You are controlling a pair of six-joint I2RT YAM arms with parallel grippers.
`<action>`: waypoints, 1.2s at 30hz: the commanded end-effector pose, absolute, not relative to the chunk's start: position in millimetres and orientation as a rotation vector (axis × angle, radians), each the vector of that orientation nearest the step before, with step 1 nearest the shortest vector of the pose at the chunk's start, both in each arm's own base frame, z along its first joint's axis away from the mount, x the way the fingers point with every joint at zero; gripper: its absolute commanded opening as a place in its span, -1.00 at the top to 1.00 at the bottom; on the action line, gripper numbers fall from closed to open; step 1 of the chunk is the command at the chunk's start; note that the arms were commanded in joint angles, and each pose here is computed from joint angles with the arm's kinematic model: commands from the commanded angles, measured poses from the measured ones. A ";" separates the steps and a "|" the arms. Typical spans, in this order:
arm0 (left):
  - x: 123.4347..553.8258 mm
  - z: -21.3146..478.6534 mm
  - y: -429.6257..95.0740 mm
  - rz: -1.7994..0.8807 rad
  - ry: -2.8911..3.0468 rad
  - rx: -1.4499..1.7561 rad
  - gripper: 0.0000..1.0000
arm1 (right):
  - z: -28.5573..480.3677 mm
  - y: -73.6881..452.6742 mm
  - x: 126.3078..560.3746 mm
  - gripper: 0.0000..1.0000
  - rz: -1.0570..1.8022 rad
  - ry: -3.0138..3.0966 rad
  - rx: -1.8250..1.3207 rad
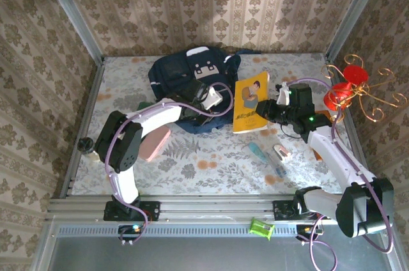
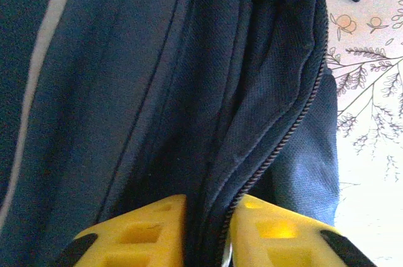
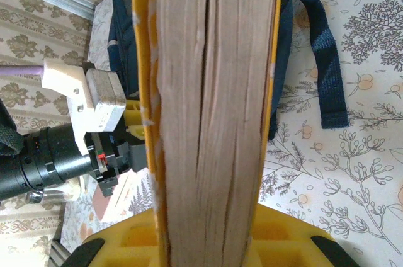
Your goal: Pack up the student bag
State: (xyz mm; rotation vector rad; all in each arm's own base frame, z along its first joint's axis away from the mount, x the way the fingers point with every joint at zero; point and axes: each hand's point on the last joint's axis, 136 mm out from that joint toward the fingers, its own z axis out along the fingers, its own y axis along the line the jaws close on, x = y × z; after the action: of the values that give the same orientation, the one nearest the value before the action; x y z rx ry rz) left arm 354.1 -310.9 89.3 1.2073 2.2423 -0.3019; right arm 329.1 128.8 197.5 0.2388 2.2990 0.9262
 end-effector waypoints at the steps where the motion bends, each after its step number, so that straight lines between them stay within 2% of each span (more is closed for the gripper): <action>1: 359.9 97.9 -310.1 -0.263 2.225 1.211 0.67 | 222.8 136.3 337.4 1.00 0.979 2.210 0.169; 6: 370.7 117.2 -304.8 -0.181 2.152 1.194 0.99 | 222.8 139.1 335.1 1.00 1.004 2.219 0.180; 10: 381.5 149.6 -298.5 -0.060 2.010 1.167 1.00 | 223.0 146.8 331.4 1.00 1.049 2.248 0.199; 16: 398.3 225.5 -280.8 0.163 1.773 1.033 1.00 | 224.9 168.6 321.4 1.00 1.119 2.298 0.184; 24: 410.1 301.3 -262.2 0.338 1.546 0.861 1.00 | 212.4 228.2 326.2 1.00 1.288 2.345 0.173; 29: 415.4 314.5 -264.2 0.338 1.539 0.837 1.00 | 211.5 242.0 334.4 1.00 1.309 2.334 0.207; 36: 416.1 309.2 -270.7 0.273 1.562 0.825 1.00 | 235.9 190.8 318.1 1.00 1.050 2.303 0.188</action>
State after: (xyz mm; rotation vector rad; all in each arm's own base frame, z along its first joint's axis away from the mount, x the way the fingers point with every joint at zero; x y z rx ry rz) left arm 411.6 -262.8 258.0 0.9500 1.6583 0.3439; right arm 320.3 205.7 192.1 0.2670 2.4130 1.1211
